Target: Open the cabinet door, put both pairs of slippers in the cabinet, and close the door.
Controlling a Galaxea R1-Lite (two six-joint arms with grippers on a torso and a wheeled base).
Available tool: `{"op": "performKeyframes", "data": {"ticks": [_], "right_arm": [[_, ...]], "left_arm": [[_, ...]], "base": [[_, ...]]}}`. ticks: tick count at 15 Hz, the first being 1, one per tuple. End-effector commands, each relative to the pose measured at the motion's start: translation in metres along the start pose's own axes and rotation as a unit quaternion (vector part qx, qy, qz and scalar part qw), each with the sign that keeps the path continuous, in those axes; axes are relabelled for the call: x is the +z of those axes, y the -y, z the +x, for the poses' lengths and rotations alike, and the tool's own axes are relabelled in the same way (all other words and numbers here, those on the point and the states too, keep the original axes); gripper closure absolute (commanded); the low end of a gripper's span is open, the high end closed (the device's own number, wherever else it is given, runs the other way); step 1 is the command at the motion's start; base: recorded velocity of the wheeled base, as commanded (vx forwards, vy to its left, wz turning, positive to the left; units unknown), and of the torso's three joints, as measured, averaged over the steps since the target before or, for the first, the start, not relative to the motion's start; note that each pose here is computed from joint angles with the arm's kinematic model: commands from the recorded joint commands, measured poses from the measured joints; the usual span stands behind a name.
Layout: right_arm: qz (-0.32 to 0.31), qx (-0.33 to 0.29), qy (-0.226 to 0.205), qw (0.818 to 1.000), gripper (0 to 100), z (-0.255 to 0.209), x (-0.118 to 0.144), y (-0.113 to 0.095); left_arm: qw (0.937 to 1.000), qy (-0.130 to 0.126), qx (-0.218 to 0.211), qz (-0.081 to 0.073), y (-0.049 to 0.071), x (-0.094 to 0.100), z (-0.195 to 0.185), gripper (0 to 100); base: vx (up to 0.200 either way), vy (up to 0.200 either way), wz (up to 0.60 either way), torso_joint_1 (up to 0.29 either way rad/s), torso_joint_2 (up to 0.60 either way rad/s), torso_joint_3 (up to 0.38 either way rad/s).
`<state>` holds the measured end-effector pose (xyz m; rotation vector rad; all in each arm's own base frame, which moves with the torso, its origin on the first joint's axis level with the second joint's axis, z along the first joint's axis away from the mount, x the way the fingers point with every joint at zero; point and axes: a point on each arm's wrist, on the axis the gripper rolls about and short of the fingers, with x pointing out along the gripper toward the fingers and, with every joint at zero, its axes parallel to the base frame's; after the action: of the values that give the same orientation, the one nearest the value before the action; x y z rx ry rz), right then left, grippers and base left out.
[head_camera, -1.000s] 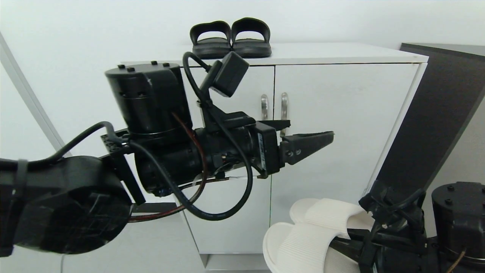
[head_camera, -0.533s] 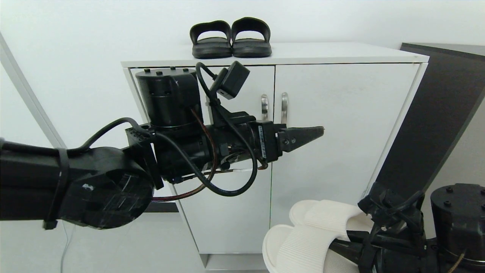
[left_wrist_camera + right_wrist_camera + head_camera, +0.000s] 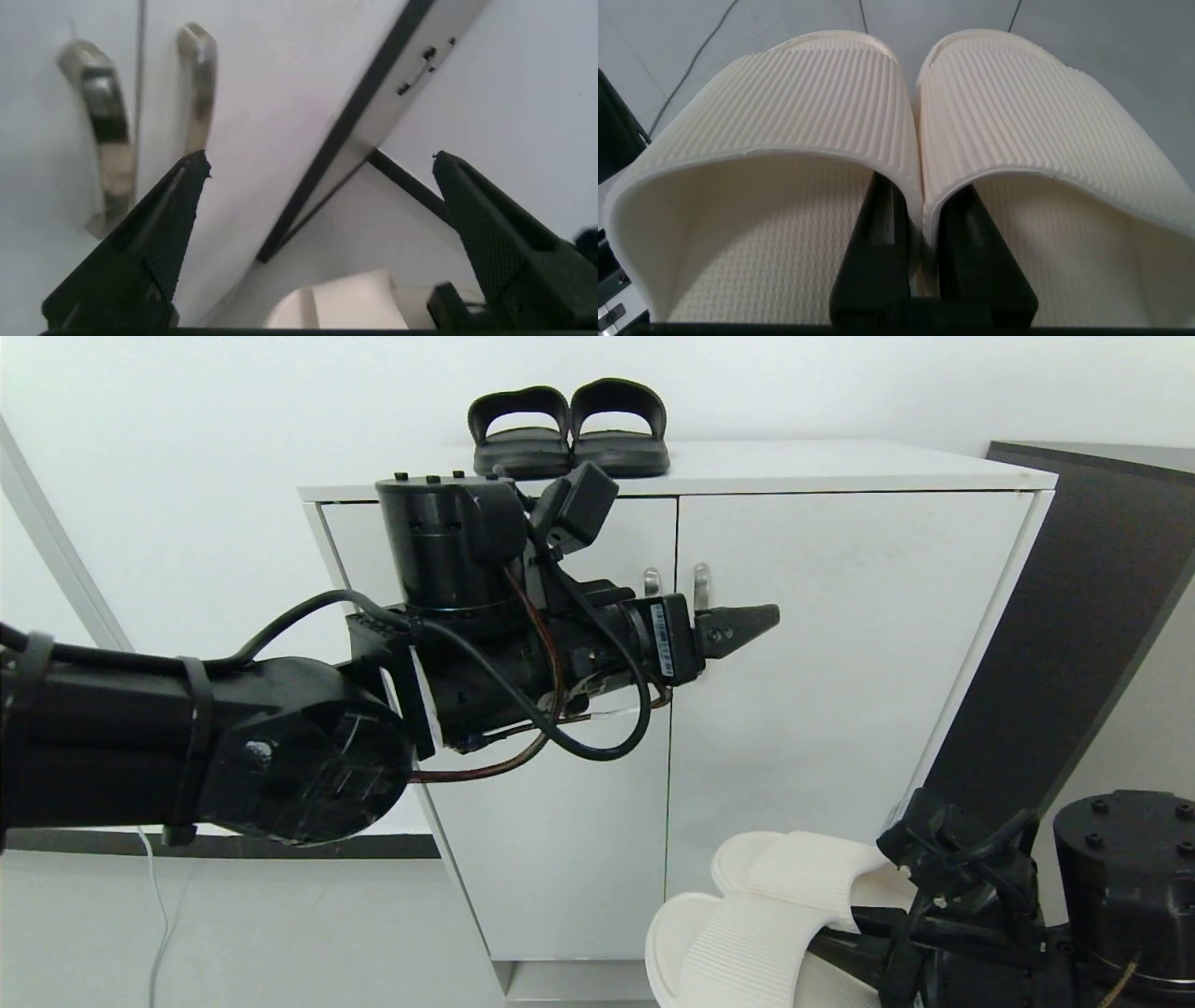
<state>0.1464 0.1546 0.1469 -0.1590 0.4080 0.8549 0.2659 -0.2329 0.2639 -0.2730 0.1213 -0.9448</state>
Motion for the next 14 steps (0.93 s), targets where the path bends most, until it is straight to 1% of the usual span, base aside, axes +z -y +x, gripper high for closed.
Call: {"op": "performKeyframes", "data": {"ticks": [1,5,7,9,12,13,14], "right_arm": [[0.000,0.001,-0.001,1.000,100,0.000,-0.001,0.000],[0.000,0.002,-0.002,1.000,100,0.000,-0.001,-0.001],[-0.001,0.003,-0.003,1.000,100,0.001,-0.001,-0.001],[-0.001,0.003,-0.003,1.000,100,0.001,-0.001,-0.001],[-0.001,0.002,-0.002,1.000,100,0.000,-0.001,-0.001],[-0.001,0.004,-0.003,1.000,100,0.000,-0.002,-0.002],[-0.001,0.004,-0.005,1.000,100,0.000,-0.003,-0.002]], "left_arm": [[0.9999,0.004,0.013,0.000,-0.004,-0.001,0.011,0],[0.9994,0.008,0.033,0.000,-0.009,-0.004,0.022,0],[0.9994,0.007,0.033,0.000,-0.010,-0.006,0.027,0],[0.9994,0.000,0.035,-0.002,-0.011,-0.005,0.030,0],[0.9994,0.002,0.034,-0.001,-0.011,-0.003,0.031,0],[0.9994,0.001,0.034,-0.001,-0.011,-0.004,0.032,100],[0.9994,0.001,0.034,-0.001,-0.011,-0.004,0.032,100]], "base": [[0.000,0.000,0.00,0.000,0.00,0.000],[0.000,0.000,0.00,0.000,0.00,0.000],[0.000,0.000,0.00,0.000,0.00,0.000],[0.000,0.000,0.00,0.000,0.00,0.000],[0.000,0.000,0.00,0.000,0.00,0.000],[0.000,0.000,0.00,0.000,0.00,0.000],[0.000,0.000,0.00,0.000,0.00,0.000]]}}
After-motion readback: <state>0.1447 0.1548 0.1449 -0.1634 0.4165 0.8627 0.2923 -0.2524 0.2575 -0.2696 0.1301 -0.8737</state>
